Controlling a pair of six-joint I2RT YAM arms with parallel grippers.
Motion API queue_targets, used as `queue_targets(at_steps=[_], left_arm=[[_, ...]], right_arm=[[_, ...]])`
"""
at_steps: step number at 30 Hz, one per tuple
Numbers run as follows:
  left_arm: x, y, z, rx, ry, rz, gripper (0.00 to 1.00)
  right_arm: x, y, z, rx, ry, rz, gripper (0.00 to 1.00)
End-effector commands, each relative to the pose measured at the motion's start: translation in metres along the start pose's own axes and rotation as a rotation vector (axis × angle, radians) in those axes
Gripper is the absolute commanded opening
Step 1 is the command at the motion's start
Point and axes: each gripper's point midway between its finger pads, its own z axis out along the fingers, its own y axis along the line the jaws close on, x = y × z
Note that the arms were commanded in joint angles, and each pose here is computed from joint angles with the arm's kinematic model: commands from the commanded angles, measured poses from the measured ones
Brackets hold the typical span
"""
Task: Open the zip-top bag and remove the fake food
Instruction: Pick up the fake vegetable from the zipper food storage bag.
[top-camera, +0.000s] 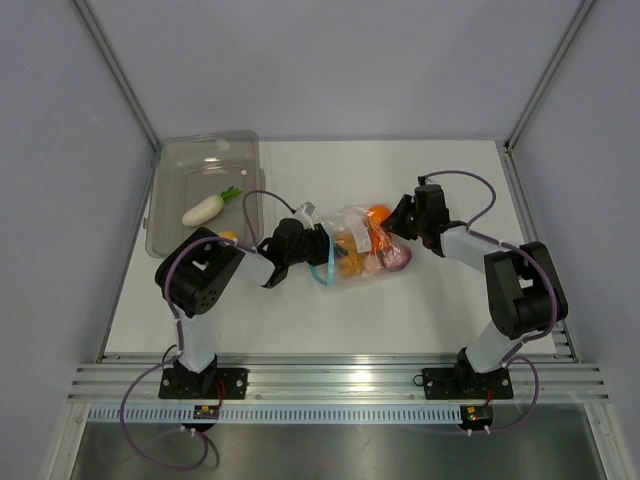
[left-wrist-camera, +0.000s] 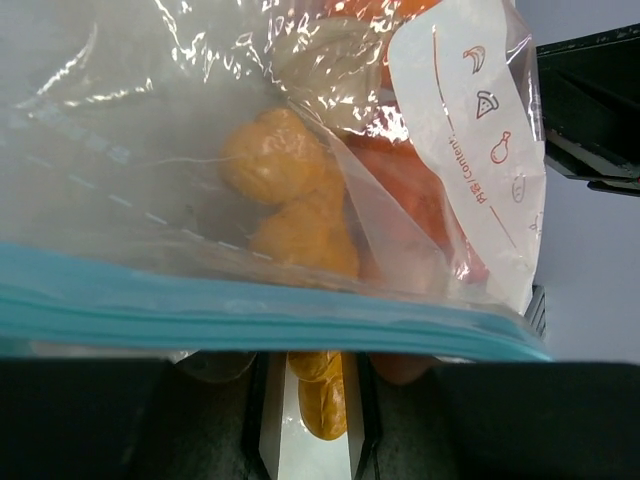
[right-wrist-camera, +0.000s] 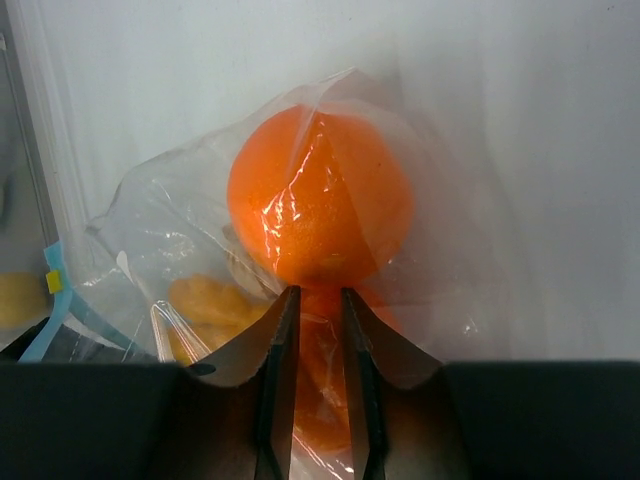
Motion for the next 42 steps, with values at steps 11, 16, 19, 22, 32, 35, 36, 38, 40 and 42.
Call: queue_targets(at_steps=[11,16,19,22,32,35,36,38,40,42], left_arm=[[-0.03,-0.025,-0.025,0.096,-0.082,0.025,0.12],[-0.033,-0.027,-0.034,0.094,-0.094,0.027,0.12],[-0.036,-0.029,-0.038,0.098,-0.097,0.024,0.12],[-0.04,-0.03,-0.043,0.093,-0.104,0.027,0.11],[-0.032,-0.02,-0.04,0.036,-0.045,0.036,0.32],[-0.028,-0.011,-0.038,0.016,-0.043,0.012,0.52],[-0.027,-0.009,-0.037,0.009,-0.041,0.012,0.54],[-0.027,-0.006,-0.036,0.001,-0.042,0.01,0.57],[-0.029,-0.003,-0.032,-0.008,-0.049,0.015,0.59],[-0.031,-0.002,-0.028,-0.008,-0.055,0.017,0.59]], right_arm=[[-0.03,0.049,-0.045,0.027,-0.176,-0.221,0.73],[-0.017,0.05,-0.032,0.074,-0.112,-0.293,0.78],[-0.016,0.043,-0.025,0.114,-0.106,-0.303,0.78],[-0.018,0.039,-0.019,0.141,-0.1,-0.314,0.74],[-0.017,0.033,-0.009,0.175,-0.085,-0.329,0.35],[-0.017,0.035,-0.01,0.165,-0.085,-0.327,0.35],[-0.016,0.034,-0.01,0.166,-0.081,-0.326,0.35],[-0.016,0.036,-0.01,0.156,-0.085,-0.324,0.36],[-0.014,0.037,-0.009,0.145,-0.076,-0.322,0.36],[-0.012,0.038,-0.008,0.141,-0.071,-0.318,0.36]])
